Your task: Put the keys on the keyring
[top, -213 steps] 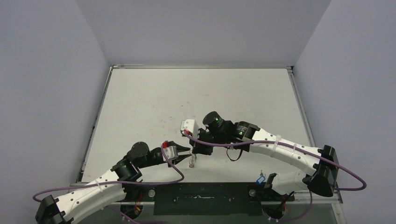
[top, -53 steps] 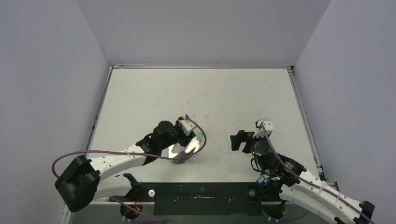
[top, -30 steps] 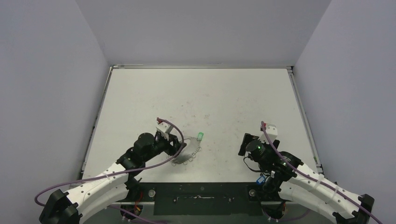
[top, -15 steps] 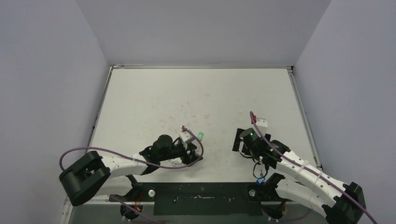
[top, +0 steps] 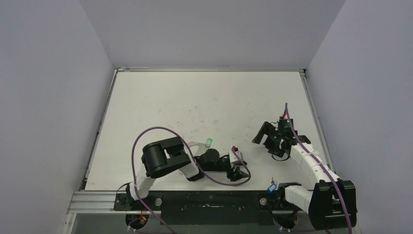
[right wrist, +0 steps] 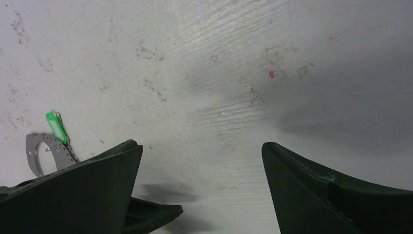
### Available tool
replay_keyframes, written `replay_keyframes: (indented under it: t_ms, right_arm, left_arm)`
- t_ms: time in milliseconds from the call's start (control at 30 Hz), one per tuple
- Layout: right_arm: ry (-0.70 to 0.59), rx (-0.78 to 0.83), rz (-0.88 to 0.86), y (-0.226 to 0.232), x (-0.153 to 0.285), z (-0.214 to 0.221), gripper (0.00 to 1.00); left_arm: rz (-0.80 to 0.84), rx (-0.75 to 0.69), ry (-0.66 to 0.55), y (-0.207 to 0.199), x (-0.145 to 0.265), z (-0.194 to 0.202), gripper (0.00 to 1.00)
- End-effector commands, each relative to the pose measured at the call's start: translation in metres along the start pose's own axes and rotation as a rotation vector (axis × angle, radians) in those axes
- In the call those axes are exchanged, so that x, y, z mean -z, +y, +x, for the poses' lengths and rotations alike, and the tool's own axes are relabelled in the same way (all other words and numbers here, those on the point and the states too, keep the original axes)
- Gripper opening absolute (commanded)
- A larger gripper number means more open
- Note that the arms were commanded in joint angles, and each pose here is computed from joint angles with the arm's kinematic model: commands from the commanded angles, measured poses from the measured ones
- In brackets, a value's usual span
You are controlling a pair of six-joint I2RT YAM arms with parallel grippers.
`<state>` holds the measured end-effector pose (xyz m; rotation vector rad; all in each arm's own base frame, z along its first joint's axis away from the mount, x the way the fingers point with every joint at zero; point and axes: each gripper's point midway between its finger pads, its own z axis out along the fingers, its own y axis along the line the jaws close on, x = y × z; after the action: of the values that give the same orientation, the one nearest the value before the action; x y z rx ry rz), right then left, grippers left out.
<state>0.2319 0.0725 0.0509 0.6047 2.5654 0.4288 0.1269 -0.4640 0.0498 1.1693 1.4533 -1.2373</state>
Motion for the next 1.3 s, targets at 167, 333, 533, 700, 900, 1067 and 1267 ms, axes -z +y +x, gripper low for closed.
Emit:
replay_keyframes:
  t_ms: [167, 333, 533, 700, 900, 1067, 1267]
  right_arm:
    - [0.006, 0.016, -0.106, 0.007, 0.005, -0.026, 1.0]
    - [0.012, 0.01, -0.104, 0.003, 0.005, -0.029, 1.0]
    - [0.011, 0.009, -0.112, 0.001, 0.006, -0.03, 1.0]
    - [0.006, 0.019, -0.095, -0.003, 0.009, -0.031, 1.0]
    - [-0.023, 0.022, -0.075, -0.005, 0.014, -0.037, 1.0]
    - [-0.015, 0.023, -0.079, -0.004, 0.013, -0.038, 1.0]
    - [-0.011, 0.029, -0.072, -0.004, 0.012, -0.04, 1.0]
  left_arm:
    - [0.077, -0.15, -0.079, -0.026, -0.065, -0.014, 0.57]
    - [0.082, -0.199, 0.011, -0.032, -0.085, -0.006, 0.61]
    - [0.072, -0.254, 0.067, -0.042, -0.098, 0.003, 0.65]
    - [0.085, -0.28, 0.083, -0.048, -0.101, 0.008, 0.66]
    - [0.182, -0.344, 0.099, -0.062, -0.099, 0.015, 0.66]
    - [0.253, -0.39, 0.11, -0.07, -0.1, 0.024, 0.66]
    - [0.244, -0.365, 0.101, -0.075, -0.112, 0.023, 0.66]
